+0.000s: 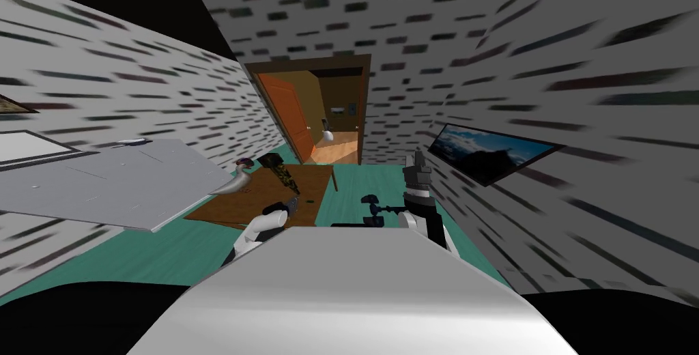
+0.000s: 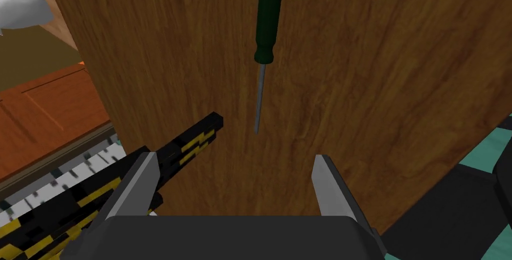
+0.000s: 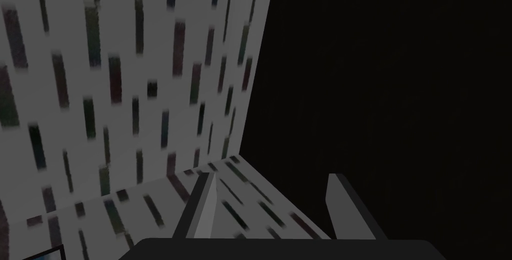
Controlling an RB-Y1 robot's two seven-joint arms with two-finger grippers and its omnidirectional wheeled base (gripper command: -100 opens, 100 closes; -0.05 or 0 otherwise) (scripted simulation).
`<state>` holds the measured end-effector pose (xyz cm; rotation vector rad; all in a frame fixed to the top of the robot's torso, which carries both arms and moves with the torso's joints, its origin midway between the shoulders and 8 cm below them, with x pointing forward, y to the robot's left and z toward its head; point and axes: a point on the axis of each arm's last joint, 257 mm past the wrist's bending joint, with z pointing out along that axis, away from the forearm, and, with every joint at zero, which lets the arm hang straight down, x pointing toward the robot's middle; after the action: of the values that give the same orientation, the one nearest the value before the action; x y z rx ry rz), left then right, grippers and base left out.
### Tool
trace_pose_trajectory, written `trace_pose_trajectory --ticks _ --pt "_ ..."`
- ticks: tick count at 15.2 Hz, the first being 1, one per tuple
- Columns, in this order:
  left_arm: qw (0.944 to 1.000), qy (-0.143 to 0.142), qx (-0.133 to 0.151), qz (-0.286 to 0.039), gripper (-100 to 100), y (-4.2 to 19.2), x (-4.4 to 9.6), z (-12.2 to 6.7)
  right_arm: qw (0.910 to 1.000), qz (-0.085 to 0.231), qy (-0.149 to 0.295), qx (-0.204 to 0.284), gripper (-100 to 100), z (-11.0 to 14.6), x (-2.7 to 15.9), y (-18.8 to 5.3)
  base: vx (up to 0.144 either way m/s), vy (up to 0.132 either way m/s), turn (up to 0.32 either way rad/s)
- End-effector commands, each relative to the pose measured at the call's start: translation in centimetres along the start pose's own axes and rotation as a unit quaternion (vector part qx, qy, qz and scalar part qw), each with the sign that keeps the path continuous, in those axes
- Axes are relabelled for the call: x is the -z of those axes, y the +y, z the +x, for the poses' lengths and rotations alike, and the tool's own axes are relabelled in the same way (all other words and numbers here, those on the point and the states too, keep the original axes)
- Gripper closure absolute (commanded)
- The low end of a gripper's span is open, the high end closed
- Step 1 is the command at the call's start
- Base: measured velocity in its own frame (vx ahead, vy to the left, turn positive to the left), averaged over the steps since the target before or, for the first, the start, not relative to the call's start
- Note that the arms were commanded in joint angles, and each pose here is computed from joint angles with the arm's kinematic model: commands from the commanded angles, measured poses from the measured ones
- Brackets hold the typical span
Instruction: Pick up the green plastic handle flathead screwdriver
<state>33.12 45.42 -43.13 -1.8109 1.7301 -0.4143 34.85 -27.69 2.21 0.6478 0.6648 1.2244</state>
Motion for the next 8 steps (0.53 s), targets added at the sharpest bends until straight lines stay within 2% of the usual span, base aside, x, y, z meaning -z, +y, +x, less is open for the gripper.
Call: trace_pose_trajectory --ticks 1,3,4,5,6,8 --pt "0.9994 0.003 0.004 -0.035 -100 2.1 -0.3 -0.3 1.0000 0.000 0.000 0.000 0 0.0 0.0 0.0 0.100 0.000 -0.071" --pt "0.9991 0.005 0.004 -0.043 -100 2.6 -0.3 -0.2 1.0000 0.000 0.000 0.000 0 0.0 0.0 0.0 0.111 -0.013 -0.047" --pt "0.9975 0.008 0.008 -0.070 -100 4.3 -0.4 -0.4 1.0000 0.000 0.000 0.000 0 0.0 0.0 0.0 0.083 -0.004 -0.061" --pt "0.9970 0.009 0.008 -0.077 -100 4.6 -0.4 -0.4 1.0000 0.000 0.000 0.000 0 0.0 0.0 0.0 0.077 0.009 -0.073" --pt "0.9950 0.012 0.012 -0.099 -100 6.0 -0.5 -0.6 1.0000 0.000 0.000 0.000 0 0.0 0.0 0.0 0.102 0.020 -0.084" --pt "0.9938 0.014 0.012 -0.110 -100 6.6 -0.3 -0.5 1.0000 0.000 0.000 0.000 0 0.0 0.0 0.0 0.091 0.017 -0.057"
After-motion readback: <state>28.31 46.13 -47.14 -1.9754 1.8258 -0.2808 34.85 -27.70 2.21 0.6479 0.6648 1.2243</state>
